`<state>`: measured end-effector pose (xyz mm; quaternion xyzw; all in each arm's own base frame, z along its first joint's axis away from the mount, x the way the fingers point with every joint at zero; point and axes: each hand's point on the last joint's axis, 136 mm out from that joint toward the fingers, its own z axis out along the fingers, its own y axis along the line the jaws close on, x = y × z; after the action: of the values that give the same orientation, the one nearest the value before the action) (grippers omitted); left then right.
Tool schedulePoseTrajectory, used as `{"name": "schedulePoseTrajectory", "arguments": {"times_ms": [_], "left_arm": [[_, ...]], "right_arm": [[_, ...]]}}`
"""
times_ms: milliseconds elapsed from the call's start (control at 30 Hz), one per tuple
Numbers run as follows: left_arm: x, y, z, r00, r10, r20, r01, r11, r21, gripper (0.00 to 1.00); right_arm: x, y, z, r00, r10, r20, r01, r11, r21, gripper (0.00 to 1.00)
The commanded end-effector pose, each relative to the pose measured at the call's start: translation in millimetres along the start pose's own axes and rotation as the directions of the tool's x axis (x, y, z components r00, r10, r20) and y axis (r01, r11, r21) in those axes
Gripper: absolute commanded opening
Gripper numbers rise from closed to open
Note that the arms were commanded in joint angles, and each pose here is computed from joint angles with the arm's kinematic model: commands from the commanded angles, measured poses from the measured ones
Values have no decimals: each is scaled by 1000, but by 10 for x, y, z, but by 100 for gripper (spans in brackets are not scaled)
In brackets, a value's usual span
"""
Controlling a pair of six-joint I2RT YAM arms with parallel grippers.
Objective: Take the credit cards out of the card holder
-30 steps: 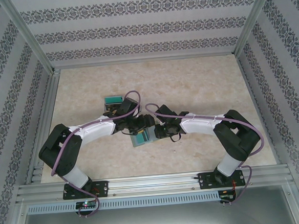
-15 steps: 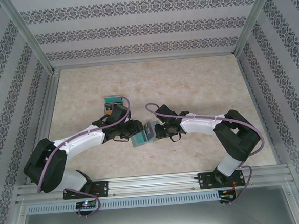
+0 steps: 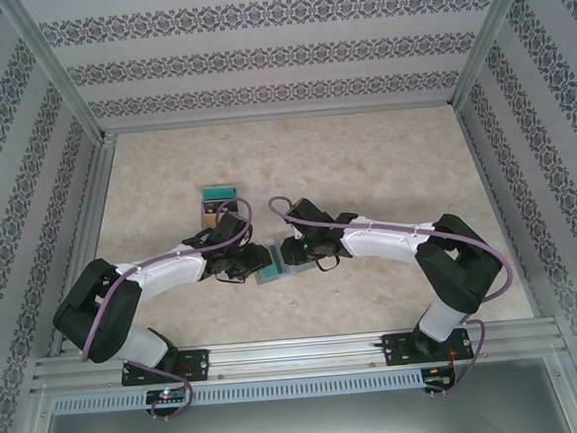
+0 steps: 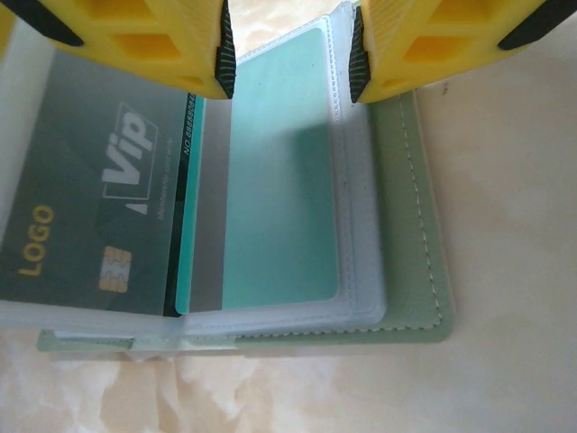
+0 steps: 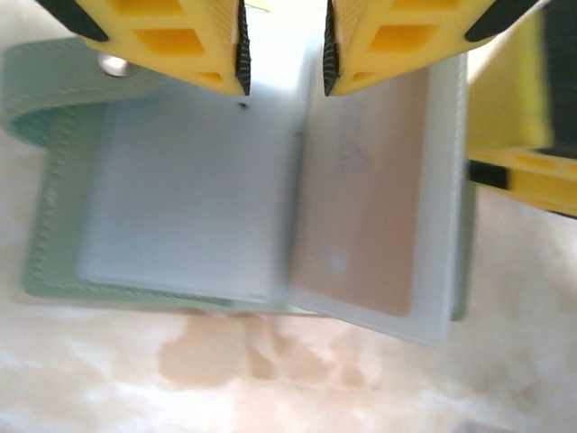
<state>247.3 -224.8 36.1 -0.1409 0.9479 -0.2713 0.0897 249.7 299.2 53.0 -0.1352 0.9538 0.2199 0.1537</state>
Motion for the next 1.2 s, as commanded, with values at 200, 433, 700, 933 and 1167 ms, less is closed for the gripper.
{"name": "schedulePoseTrajectory", "arguments": {"times_ms": [200, 433, 700, 933, 1167], "left_arm": [[21, 56, 80, 1000, -11, -20, 11, 1000, 1, 40], [-5, 123, -15, 1000, -7, 10, 8, 999, -45, 40], [-84, 178, -327, 994, 9, 105, -2, 998, -65, 40], [-100, -191, -169, 998, 0, 58, -7, 993, 116, 39], [-106, -175, -36, 1000, -8, 28, 6, 995, 97, 39]], "right_arm": [[-8, 80, -6, 1000, -25, -13, 25, 1000, -15, 35], [8, 111, 39, 999, -29, -29, 28, 999, -30, 49], [39, 6, 72, 999, -29, -33, 30, 999, 15, 49], [2, -192, 0, 1000, -9, 2, 9, 993, 114, 43], [83, -456, -34, 999, 34, 0, -33, 984, 175, 43]]}}
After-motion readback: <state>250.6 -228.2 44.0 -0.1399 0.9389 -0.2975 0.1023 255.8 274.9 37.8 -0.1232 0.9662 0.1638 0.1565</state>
